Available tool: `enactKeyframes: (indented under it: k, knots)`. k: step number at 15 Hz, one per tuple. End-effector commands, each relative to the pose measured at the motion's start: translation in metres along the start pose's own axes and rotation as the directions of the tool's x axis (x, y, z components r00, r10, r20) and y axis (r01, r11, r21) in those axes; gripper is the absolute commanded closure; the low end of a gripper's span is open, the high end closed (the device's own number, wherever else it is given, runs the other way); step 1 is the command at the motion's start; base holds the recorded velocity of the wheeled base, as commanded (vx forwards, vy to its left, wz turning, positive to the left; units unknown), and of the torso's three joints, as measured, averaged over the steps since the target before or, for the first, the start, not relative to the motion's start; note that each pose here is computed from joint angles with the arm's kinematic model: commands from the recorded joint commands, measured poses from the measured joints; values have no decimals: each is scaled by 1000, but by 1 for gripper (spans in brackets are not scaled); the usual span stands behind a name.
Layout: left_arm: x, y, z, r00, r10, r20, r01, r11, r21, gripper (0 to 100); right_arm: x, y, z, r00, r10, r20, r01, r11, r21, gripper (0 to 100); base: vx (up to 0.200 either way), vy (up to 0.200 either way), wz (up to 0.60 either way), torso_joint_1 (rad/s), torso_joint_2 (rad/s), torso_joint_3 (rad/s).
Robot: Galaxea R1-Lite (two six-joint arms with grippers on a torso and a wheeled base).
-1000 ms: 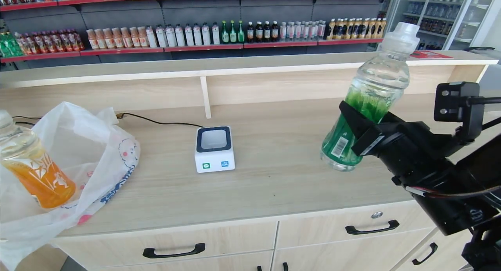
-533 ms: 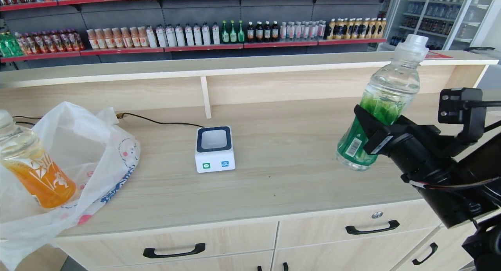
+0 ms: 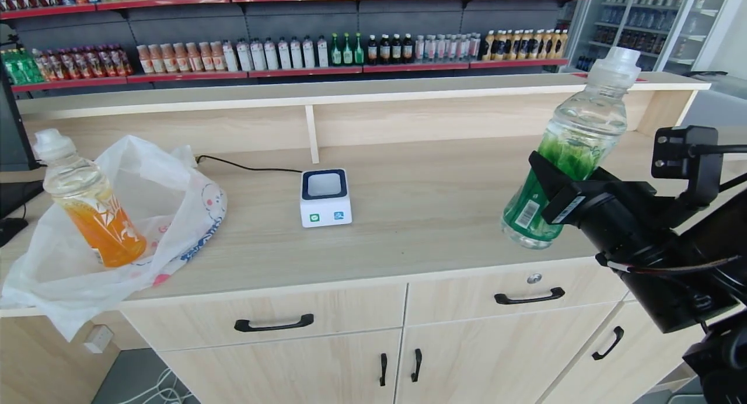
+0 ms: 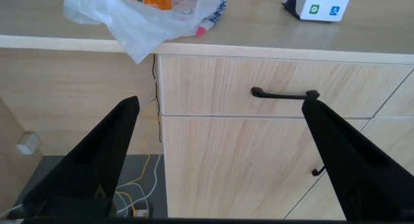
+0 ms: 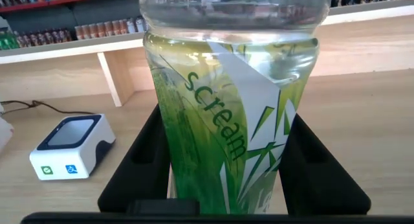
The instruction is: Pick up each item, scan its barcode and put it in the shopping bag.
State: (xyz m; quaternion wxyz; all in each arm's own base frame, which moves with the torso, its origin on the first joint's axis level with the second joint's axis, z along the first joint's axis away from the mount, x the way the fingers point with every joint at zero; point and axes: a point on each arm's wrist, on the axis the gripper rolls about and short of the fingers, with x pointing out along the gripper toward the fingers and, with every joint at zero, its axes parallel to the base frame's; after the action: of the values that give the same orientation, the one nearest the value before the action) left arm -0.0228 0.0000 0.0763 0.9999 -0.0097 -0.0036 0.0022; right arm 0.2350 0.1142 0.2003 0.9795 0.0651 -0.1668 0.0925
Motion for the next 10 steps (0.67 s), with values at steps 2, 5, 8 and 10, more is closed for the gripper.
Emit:
enactKeyframes:
  k: [2, 5, 8, 10]
  knots:
    - [0, 0, 0, 1000, 2, -1, -2, 1000, -1, 0, 2, -1, 2, 1000, -6, 10, 6, 1000, 2, 100, 0, 0, 0, 0, 0, 0]
    - [0, 0, 0, 1000, 2, 0, -2, 1000, -1, 0, 2, -1, 3, 1000, -6, 16, 6, 1000, 5, 100, 0, 200, 0, 11, 7, 1]
    - [0, 0, 0, 1000, 2, -1, -2, 1000, -2, 0, 1, -1, 6, 1000, -6, 25, 6, 1000, 7, 100, 0, 200, 0, 9, 9, 1]
    - [0, 0, 0, 1000, 2, -1, -2, 1000, -2, 0, 1, -1, 7, 1000, -6, 28, 6, 1000, 10, 100, 0, 200, 0, 0, 2, 5]
